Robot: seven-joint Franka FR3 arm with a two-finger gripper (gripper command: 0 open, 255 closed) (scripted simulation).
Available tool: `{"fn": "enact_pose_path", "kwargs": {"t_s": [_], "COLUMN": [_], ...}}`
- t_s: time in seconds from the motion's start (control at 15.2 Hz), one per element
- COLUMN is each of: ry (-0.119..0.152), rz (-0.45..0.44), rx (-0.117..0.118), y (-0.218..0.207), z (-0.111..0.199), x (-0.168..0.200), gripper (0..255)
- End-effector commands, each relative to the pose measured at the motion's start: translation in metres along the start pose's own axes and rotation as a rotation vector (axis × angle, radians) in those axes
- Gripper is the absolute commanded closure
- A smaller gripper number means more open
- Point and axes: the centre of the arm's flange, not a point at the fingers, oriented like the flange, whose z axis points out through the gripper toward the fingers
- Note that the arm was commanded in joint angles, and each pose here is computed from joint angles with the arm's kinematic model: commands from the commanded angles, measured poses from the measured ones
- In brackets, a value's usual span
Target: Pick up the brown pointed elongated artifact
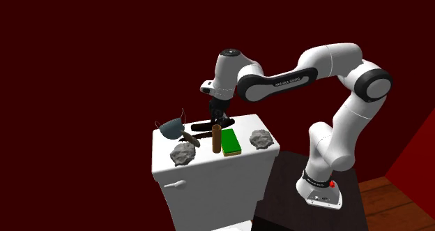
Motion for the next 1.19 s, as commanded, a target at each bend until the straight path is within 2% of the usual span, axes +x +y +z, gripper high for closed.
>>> {"fn": "enact_pose_path", "kwargs": {"t_s": [0.0, 0.99, 1.12], "ry": [-0.002, -0.002, -0.002], "rz": [0.0, 0.0, 0.0], "rx": [0.001, 0.001, 0.001], "y": [0.0, 0.011, 0.011], "z": [0.0, -0.078, -0.078], "x": [0.0, 0.008, 0.008], "gripper": [255, 255, 255]}}
